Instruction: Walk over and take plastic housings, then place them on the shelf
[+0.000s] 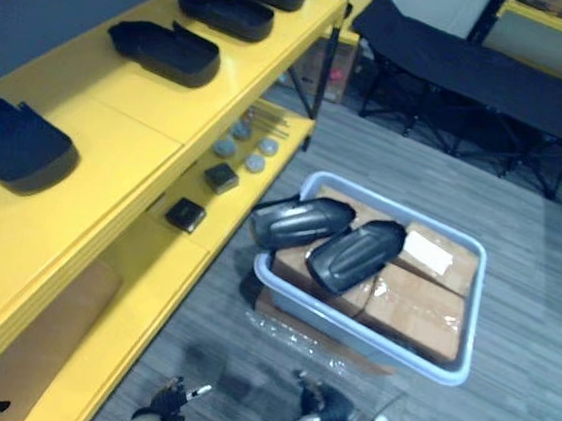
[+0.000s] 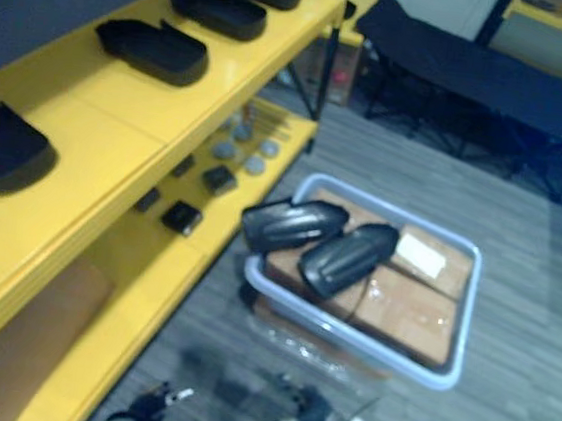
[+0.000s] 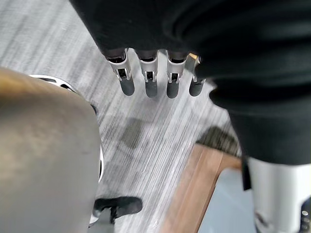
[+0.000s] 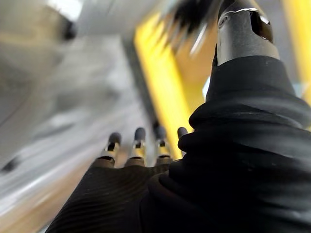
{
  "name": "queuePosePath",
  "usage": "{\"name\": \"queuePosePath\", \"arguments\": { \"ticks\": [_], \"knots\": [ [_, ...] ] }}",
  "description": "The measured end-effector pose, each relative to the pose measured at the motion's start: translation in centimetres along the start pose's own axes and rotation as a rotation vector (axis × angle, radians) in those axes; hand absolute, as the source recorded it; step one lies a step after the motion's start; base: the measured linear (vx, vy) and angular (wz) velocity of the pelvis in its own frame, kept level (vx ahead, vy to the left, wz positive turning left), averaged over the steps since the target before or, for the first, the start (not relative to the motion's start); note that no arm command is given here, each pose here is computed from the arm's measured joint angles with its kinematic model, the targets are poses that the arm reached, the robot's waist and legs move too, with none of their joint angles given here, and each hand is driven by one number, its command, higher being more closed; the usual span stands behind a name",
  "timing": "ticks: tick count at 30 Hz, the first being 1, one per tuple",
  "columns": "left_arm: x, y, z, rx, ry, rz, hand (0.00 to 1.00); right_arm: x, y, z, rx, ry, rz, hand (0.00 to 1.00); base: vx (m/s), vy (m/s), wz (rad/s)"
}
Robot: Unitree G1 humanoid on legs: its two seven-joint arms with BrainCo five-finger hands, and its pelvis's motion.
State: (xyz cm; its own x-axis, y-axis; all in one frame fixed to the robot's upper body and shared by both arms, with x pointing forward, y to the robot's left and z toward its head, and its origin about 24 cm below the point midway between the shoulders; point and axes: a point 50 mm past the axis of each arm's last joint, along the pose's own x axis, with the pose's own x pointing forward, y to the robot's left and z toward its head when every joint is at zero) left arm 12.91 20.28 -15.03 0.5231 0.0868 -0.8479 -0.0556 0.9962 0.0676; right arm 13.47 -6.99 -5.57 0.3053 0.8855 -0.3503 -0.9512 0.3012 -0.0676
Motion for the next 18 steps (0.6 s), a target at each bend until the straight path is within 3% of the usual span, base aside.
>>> {"name": "queuePosePath", "arguments": {
  "ticks": [4, 8, 11, 13, 18],
  "knots": [
    [0.2, -1.1, 0.6, 0.061, -0.024, -0.037, 0.00, 1.8, -0.3, 6.6, -0.110, -0.256, 0.221, 0.00, 0.01, -0.023, -0.18],
    [0.3, -1.5, 1.0, 0.092, -0.028, -0.043, 0.00, 2.0, -3.1, 12.2, -0.094, -0.474, 0.178, 0.00, -0.03, -0.009, -0.01],
    [0.3, -1.6, 1.0, 0.096, -0.026, -0.043, 0.00, 1.7, -6.6, 15.7, -0.033, -0.611, -0.135, 0.00, -0.05, -0.017, 0.01],
    [0.3, -1.2, 0.8, 0.073, -0.020, -0.028, 0.00, 0.5, -9.7, 16.7, 0.060, -0.673, -0.447, 0.00, -0.06, -0.027, -0.03],
    [0.1, -0.9, 0.3, 0.013, -0.015, -0.006, 0.00, -3.3, -13.6, 14.7, 0.143, -0.620, -0.965, 0.00, -0.05, -0.037, -0.07]
  ]
}}
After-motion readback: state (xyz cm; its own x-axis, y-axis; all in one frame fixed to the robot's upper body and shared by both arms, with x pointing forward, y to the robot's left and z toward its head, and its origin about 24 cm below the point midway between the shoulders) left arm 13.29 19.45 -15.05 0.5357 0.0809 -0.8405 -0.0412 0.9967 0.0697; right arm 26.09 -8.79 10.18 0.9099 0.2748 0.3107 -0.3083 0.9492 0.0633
